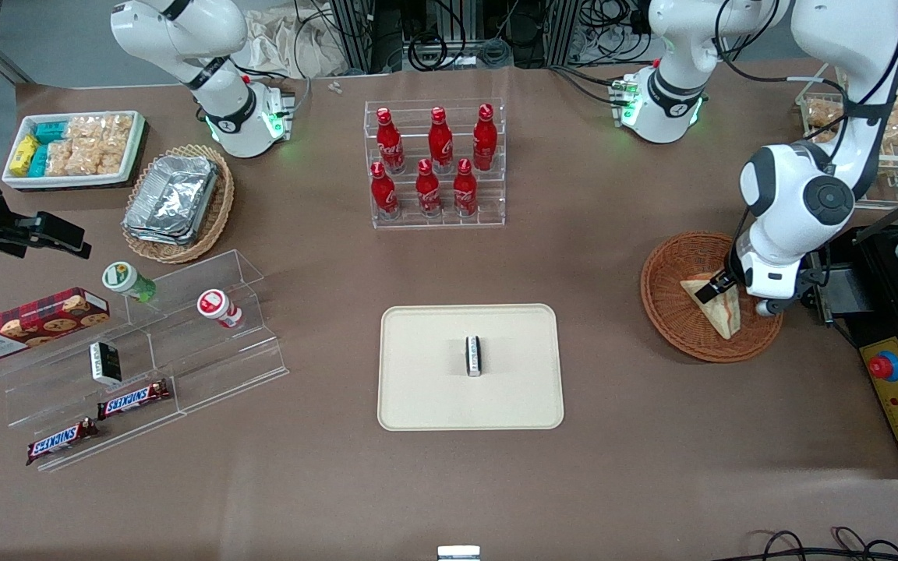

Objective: Place sandwich from basket to tray
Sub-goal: 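Close the left gripper on the sandwich's wrapped edge, then lift the sandwich out of the basket and carry it toward the cream tray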

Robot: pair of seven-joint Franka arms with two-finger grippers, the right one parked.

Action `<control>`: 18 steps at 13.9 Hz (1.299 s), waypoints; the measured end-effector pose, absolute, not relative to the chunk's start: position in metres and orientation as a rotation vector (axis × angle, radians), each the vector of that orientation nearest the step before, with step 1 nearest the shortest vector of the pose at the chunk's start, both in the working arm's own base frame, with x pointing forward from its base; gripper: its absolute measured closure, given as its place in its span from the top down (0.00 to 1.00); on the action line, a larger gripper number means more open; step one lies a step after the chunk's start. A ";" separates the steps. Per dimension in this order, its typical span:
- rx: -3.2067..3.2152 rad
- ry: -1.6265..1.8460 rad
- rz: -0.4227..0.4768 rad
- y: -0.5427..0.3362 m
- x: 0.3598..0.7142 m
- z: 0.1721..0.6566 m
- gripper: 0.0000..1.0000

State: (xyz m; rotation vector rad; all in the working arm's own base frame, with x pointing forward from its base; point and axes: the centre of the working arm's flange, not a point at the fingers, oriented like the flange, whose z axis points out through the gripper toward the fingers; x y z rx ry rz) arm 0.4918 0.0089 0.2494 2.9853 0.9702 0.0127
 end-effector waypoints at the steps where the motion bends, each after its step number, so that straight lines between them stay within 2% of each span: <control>1: 2.977 0.995 0.011 0.009 0.492 0.248 0.91; 6: 2.964 1.030 0.014 0.009 0.492 0.247 0.39; 9: 2.964 1.032 0.015 0.009 0.492 0.247 0.32; 12: 2.963 1.030 0.024 0.009 0.496 0.253 0.19; 13: 2.972 1.026 0.001 0.009 0.500 0.263 0.19; 15: 3.019 1.011 -0.121 0.005 0.519 0.310 0.19; 18: 3.089 0.916 -0.220 -0.010 0.558 0.434 0.19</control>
